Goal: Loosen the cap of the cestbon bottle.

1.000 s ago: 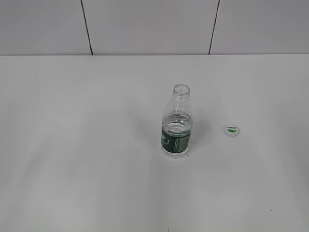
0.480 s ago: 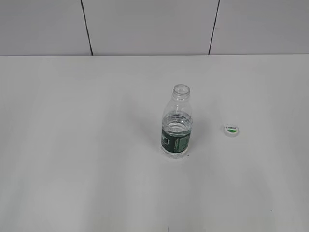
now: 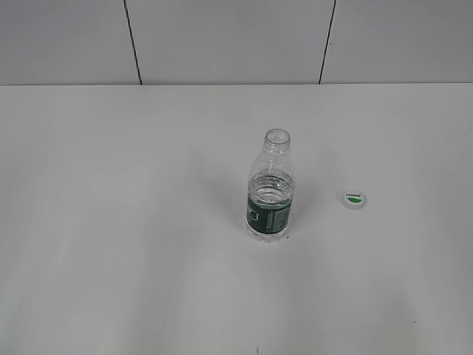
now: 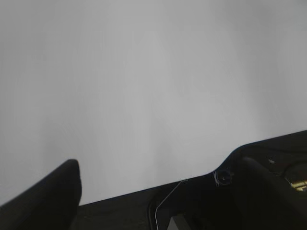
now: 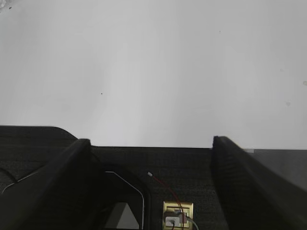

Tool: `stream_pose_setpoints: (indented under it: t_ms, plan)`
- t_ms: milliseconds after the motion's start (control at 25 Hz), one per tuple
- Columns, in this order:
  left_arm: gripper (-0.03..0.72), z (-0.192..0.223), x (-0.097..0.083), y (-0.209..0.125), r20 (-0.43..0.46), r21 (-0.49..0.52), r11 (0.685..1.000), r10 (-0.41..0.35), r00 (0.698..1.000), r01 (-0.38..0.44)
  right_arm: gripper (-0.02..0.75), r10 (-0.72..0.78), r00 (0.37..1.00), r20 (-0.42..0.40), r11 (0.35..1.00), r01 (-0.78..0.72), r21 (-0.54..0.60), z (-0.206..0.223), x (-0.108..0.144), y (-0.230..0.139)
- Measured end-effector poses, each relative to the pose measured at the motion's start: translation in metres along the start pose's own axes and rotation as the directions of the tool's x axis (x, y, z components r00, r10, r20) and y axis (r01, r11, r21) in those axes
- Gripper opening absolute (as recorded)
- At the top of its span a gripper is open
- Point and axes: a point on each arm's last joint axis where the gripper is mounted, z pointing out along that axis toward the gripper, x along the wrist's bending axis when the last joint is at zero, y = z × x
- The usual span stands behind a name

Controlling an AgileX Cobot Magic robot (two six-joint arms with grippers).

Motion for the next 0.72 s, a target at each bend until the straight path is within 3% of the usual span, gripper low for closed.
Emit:
stream_pose_setpoints:
  t_ms: [240,480,720]
  plan:
    - [0.59,-0.023,-0.002,-0.017,0.007,-0.19,0.982,0.003,1.0,-0.001,0.586,-0.004,1.0,0.007,0.999,0.004,-0.051,-0.007,0.001,-0.004]
    - [0.59,-0.045,-0.002,-0.043,-0.002,-0.385,0.923,0.007,1.0,-0.007,0.586,-0.008,1.0,0.011,0.995,0.009,-0.097,-0.013,0.003,-0.009]
    - [0.589,-0.051,-0.001,-0.053,-0.012,-0.45,0.893,-0.023,1.0,0.015,0.586,-0.015,1.0,0.023,0.985,0.019,-0.171,-0.022,0.005,-0.016]
